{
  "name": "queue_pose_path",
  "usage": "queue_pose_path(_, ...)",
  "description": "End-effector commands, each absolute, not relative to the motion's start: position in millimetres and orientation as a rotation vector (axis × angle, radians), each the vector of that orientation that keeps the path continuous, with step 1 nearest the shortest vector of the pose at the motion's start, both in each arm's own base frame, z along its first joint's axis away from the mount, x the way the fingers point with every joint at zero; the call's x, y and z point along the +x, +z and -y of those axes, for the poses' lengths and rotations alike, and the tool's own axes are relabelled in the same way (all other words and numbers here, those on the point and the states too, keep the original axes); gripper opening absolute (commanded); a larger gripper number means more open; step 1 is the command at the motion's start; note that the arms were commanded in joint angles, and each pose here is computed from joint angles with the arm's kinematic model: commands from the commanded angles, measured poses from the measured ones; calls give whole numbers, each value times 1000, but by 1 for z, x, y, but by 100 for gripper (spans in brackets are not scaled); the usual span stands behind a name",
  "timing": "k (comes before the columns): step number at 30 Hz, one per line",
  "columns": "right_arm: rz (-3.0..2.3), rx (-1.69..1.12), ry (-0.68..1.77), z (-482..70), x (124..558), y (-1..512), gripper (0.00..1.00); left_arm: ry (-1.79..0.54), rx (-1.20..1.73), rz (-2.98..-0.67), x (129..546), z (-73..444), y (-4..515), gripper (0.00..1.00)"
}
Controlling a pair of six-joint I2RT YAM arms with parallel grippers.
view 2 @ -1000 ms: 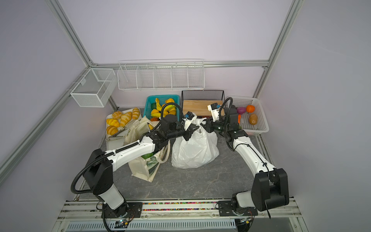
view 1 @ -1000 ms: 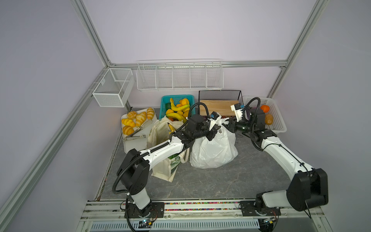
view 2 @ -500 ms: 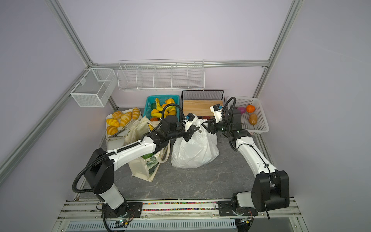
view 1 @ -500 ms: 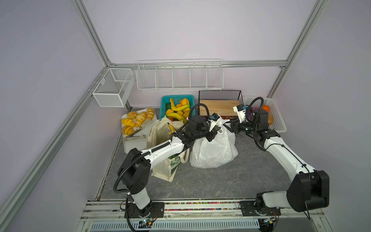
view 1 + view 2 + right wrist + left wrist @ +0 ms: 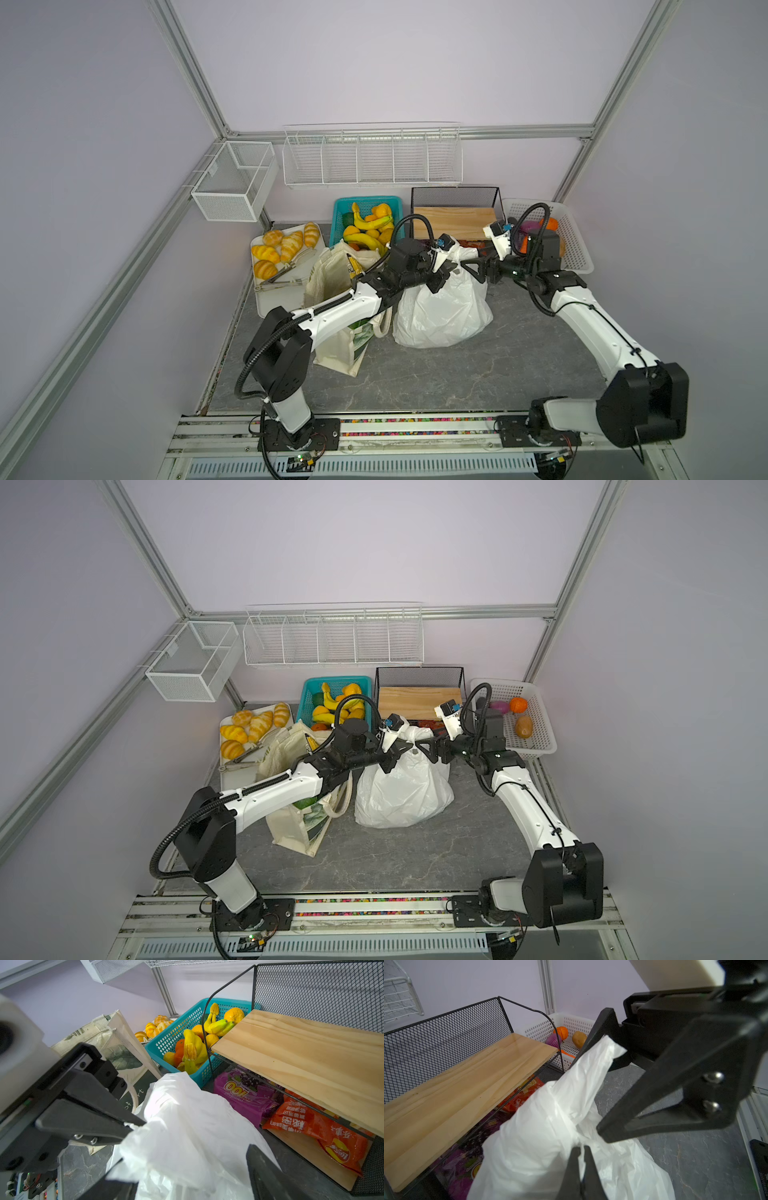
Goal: Place the mixed food into the grocery bags and tie them
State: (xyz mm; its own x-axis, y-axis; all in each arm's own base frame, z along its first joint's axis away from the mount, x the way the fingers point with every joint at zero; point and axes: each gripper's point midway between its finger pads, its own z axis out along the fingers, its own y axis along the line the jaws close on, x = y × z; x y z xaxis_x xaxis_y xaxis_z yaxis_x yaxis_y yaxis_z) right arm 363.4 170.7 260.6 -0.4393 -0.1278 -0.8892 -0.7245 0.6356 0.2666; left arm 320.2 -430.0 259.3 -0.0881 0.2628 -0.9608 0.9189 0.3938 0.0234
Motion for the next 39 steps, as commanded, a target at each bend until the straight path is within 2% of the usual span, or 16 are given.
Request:
queue_pose_path(1,-1893,-719,850,-179,364,263,88,-787,1106,-1584,319,436,251,0)
queue_pose_path(6,-1899,-696,872,-189,380,268,93,-781,1114,-1584,319,437,249,0)
queue_pose_path(11,-1902,-682,897,-193,391,267,92,-776,1124,-1591,319,437,246,0)
queue_pose_path(14,-1899,-692,918,-197,391,266,89,-769,1126,-1593,320,437,245,0)
queue_pose_path(17,-1902,-704,934,-200,391,262,75,-764,1127,-1595,321,438,244,0)
queue_pose_path(21,-1888,-724,961,-203,387,263,45,-764,1125,-1602,323,440,242,0)
queue_pose_path(23,-1882,-734,967,-204,386,264,35,-769,1121,-1605,324,441,242,0)
queue_pose_path(27,-1874,-744,959,-203,385,268,14,-808,1120,-1600,320,444,246,12)
queue_pose_path(30,-1866,-756,942,-202,384,272,7,-846,1151,-1608,312,445,245,24)
queue_pose_path(34,-1851,-796,918,-198,377,278,6,-940,1211,-1592,290,443,256,42)
queue_pose_path(39,-1796,-874,923,-196,359,287,6,-1026,1244,-1549,262,426,290,52)
